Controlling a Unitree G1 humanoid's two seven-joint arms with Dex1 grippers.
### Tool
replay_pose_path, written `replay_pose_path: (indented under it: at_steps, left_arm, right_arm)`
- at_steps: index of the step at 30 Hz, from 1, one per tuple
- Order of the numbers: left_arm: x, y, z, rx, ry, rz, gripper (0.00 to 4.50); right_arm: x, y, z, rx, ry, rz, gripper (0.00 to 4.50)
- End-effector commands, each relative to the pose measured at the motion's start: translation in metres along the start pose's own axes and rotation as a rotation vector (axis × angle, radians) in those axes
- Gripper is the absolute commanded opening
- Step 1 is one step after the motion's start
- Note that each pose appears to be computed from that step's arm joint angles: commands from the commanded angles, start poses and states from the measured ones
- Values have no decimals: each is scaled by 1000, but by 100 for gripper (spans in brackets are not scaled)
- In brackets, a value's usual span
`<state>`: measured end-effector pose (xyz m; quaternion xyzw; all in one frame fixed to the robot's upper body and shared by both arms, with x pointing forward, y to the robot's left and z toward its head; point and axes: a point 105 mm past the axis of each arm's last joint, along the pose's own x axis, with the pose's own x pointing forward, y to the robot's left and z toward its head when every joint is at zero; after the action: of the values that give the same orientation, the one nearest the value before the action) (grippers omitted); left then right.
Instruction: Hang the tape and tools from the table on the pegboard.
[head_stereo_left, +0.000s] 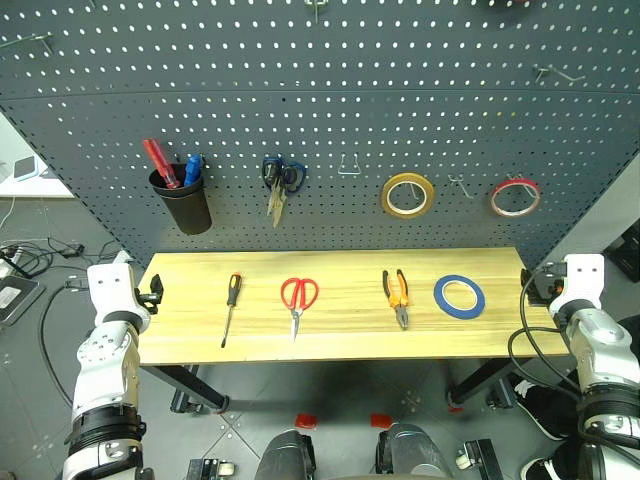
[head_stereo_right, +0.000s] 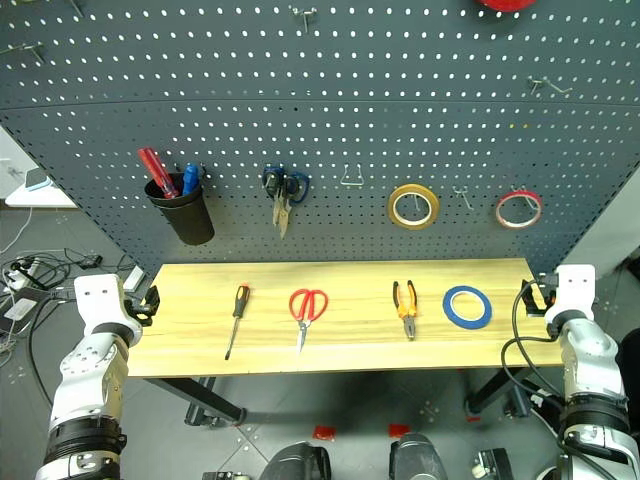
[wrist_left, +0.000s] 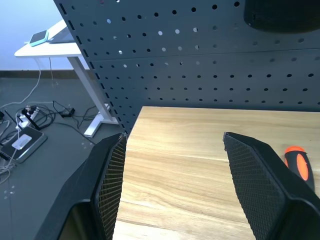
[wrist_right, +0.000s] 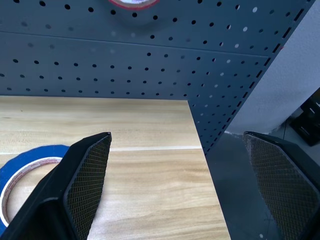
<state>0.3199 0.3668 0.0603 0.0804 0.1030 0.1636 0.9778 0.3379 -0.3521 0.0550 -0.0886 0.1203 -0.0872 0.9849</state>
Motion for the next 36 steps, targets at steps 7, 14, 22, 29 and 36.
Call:
replay_pose_path:
  at_steps: [7,14,22,29,36]
  left_arm:
    - [1,3,17,52,-44,1,325]
    - [-13,-45,22,265,-46,-311,325]
    - [-28,-122,66,347,-176,-681,325]
    - [-47,-189,100,314,-259,-1026,325]
    - [-63,-247,124,353,-309,-1285,325]
  right_arm:
    - [1,5,18,-7,-66,28,450]
    - [-17,67,14,-43,10,299,450]
    - [-44,115,35,-84,-5,497,450]
    - [-37,124,33,-226,77,533,450]
    - [-4,118,32,-277,177,513,450]
